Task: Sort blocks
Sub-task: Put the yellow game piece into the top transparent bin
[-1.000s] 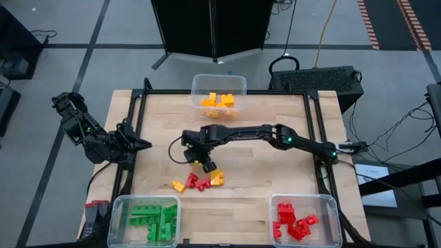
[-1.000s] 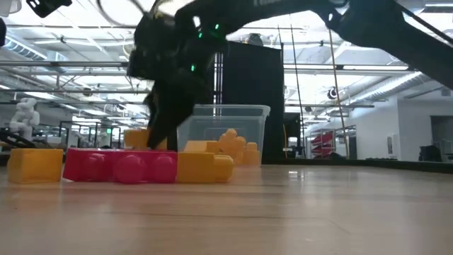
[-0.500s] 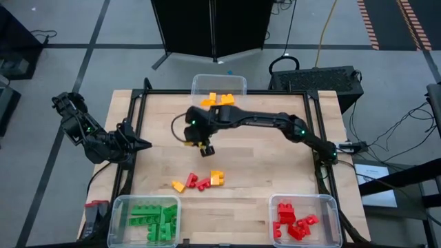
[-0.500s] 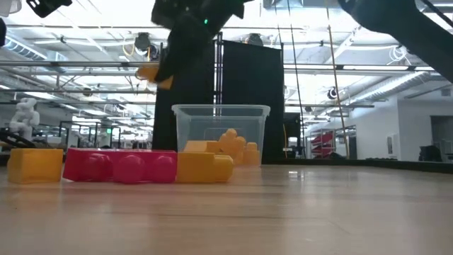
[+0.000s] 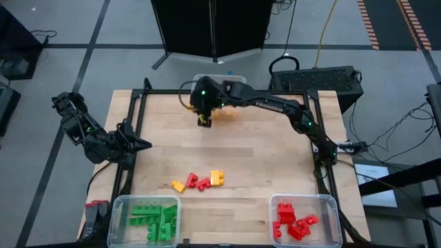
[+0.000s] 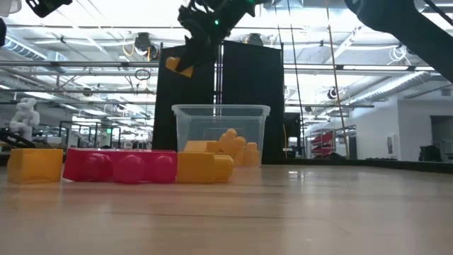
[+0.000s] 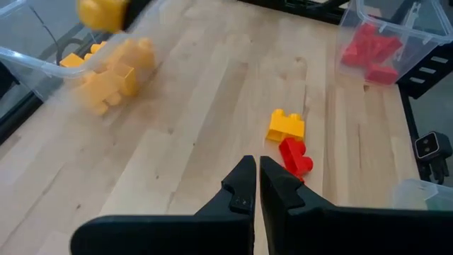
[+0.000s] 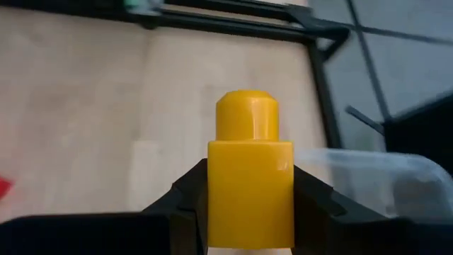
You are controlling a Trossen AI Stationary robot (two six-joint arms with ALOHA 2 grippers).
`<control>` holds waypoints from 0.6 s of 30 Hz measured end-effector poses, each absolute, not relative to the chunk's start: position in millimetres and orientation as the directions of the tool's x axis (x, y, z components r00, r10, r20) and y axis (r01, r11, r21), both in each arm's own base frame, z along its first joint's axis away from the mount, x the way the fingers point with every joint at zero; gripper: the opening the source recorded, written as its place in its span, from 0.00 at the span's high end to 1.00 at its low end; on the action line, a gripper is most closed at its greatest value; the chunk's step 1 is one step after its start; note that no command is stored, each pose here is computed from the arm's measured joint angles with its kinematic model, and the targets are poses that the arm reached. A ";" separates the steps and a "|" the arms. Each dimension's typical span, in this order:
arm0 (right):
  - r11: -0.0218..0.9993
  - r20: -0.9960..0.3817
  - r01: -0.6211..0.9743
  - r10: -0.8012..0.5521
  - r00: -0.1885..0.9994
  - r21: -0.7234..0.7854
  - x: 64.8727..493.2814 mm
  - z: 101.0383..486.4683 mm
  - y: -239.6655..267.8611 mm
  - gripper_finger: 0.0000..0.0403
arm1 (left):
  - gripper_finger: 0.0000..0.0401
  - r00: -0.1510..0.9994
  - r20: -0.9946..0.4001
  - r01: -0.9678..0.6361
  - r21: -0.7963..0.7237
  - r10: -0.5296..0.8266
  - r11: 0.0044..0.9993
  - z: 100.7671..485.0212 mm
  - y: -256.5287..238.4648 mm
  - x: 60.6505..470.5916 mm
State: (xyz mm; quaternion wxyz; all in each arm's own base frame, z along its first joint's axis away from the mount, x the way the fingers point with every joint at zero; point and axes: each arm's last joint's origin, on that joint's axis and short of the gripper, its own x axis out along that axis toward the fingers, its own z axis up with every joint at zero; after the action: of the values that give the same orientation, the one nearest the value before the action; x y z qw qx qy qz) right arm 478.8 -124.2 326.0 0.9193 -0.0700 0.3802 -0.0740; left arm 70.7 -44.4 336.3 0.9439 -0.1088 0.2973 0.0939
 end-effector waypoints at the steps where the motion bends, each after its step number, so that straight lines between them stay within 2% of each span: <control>1: 0.977 -0.686 0.111 -0.209 0.697 -0.185 477.2 326.3 -130.5 0.72 | 0.99 0.805 -0.582 -0.247 -0.156 0.113 0.956 336.2 -44.4 70.8; 13: 0.904 -0.714 0.423 -0.330 0.617 -0.053 444.6 323.5 -210.9 0.72 | 0.99 0.805 -0.582 -0.250 -0.161 0.113 0.955 336.2 -44.3 70.7; 18: 0.872 -0.737 0.488 -0.351 0.578 -0.033 430.8 321.2 -233.3 0.72 | 0.99 0.803 -0.584 -0.251 -0.157 0.115 0.955 336.0 -44.2 70.5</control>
State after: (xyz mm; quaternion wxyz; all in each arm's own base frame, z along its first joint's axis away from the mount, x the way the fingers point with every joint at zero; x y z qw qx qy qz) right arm 430.8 -233.3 321.2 0.8840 0.0867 0.3933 -0.2373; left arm 70.5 -44.2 336.0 0.9427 -0.1139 0.2981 0.0970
